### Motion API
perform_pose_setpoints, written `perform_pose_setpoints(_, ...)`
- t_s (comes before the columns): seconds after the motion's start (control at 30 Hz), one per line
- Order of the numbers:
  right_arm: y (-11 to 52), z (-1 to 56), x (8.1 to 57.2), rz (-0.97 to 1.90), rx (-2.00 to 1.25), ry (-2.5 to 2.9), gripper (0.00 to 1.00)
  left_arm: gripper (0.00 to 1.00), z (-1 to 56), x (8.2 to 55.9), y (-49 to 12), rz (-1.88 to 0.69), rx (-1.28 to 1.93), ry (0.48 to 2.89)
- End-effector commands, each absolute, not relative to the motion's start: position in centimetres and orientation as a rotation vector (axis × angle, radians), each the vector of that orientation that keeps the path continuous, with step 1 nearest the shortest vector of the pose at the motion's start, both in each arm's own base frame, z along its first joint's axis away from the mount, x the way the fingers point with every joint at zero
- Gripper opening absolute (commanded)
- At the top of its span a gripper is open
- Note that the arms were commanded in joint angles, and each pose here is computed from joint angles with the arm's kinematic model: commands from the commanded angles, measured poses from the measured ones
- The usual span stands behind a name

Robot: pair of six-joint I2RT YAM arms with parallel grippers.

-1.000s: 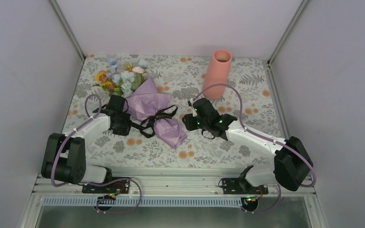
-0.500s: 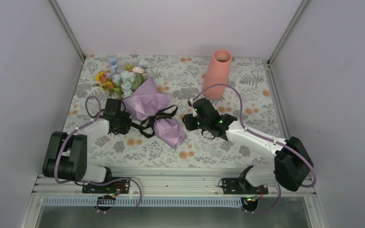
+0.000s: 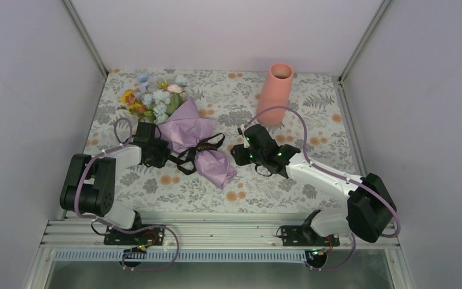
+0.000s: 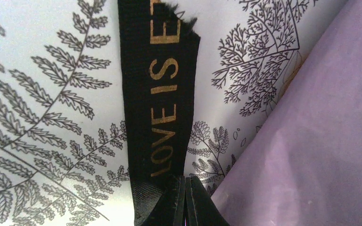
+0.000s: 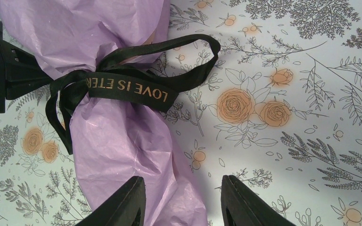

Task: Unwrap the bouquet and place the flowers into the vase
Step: Untie the ribbon from the wrapping paper.

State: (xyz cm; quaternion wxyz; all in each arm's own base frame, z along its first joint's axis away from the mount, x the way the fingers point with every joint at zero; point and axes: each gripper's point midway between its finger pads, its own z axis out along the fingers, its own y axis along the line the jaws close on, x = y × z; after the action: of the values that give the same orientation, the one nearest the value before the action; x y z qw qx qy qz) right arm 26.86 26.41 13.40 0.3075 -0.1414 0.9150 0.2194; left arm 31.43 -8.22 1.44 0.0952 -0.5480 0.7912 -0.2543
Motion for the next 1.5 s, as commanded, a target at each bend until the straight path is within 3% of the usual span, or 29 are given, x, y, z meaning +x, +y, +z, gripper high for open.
perform_pose_setpoints(0.0, 26.8, 15.0, 27.1, 0.605, -0.36, 2.374, 0.42, 0.02, -0.9, 28.1, -7.3, -0.564, -1.739, 2.457)
perform_pose_setpoints(0.17, 26.8, 14.9, 27.0, 0.602, -0.36, 2.377, 0.42, 0.02, 0.0, 25.8, -5.2, -0.336, -1.819, 2.429)
perform_pose_setpoints(0.53, 26.7, 14.9, 27.0, 0.595, -0.367, 2.374, 0.42, 0.04, 4.9, 24.9, -2.6, -0.138, -1.831, 2.327)
perform_pose_setpoints(0.6, 26.7, 14.9, 27.0, 0.595, -0.367, 2.374, 0.42, 0.1, 5.5, 25.2, -2.3, -0.105, -1.828, 2.321)
perform_pose_setpoints(0.67, 26.7, 14.8, 27.0, 0.59, -0.372, 2.377, 0.42, 0.35, 5.5, 25.5, -2.6, -0.109, -1.83, 2.341)
perform_pose_setpoints(0.77, 26.5, 14.9, 27.0, 0.577, -0.374, 2.378, 0.42, 0.49, 5.2, 25.8, -3.2, -0.119, -1.842, 2.377)
perform_pose_setpoints(1.07, 26.1, 15.5, 27.2, 0.549, -0.369, 2.358, 0.42, 0.4, 4.7, 26.3, -3.5, -0.065, -1.953, 2.37)
perform_pose_setpoints(1.47, 25.9, 14.7, 27.4, 0.518, -0.37, 2.372, 0.42, 0.38, 2.1, 26.2, -4.1, 0.003, -2.028, 2.421)
